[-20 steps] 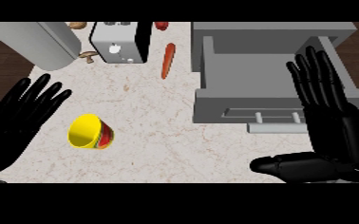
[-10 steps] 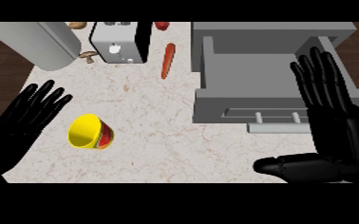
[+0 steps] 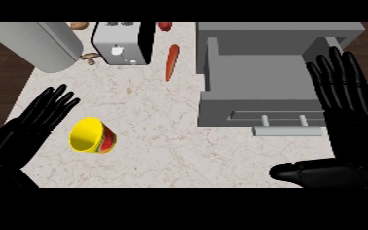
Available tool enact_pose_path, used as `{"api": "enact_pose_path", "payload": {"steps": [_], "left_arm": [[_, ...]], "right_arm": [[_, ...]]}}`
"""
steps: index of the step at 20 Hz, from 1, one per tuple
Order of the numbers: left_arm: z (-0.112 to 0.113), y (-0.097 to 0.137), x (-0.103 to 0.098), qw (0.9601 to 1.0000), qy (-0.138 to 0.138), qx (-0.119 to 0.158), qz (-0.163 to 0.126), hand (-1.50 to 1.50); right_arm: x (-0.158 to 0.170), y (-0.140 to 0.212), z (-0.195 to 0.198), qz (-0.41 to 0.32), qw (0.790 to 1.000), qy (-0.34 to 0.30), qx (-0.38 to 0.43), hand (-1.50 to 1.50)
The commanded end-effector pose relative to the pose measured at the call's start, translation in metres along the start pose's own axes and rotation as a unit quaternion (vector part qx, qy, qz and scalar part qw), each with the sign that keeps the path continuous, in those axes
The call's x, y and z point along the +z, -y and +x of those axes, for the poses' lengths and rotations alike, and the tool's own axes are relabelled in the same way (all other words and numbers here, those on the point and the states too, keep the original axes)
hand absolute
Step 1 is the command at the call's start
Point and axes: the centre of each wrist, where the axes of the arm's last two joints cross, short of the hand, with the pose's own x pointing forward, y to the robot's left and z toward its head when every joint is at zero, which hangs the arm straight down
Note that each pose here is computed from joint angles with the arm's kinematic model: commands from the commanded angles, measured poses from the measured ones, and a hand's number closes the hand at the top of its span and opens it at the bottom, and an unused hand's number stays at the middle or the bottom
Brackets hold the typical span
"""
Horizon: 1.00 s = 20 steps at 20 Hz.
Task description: Pick up the cup, place it into the drawer and close the drawer
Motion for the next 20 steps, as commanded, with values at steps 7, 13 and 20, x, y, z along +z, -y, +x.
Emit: {"api": "enact_pose_path", "payload": {"steps": [7,13,20], "left_arm": [[-0.046,-0.040,0.011,0.9995,-0.015,-0.018,0.023,-1.50],[-0.073,-0.030,0.013,0.9989,-0.036,-0.022,0.019,-1.50],[-0.113,-0.031,0.022,0.9984,-0.050,-0.008,0.024,-1.50]], "right_arm": [[-0.008,-0.012,0.005,0.002,1.000,-0.004,0.004,-1.50],[-0.017,0.005,0.011,0.010,1.000,-0.002,-0.006,-1.50],[-0.005,-0.005,0.007,0.012,1.000,0.002,-0.006,-1.50]]}}
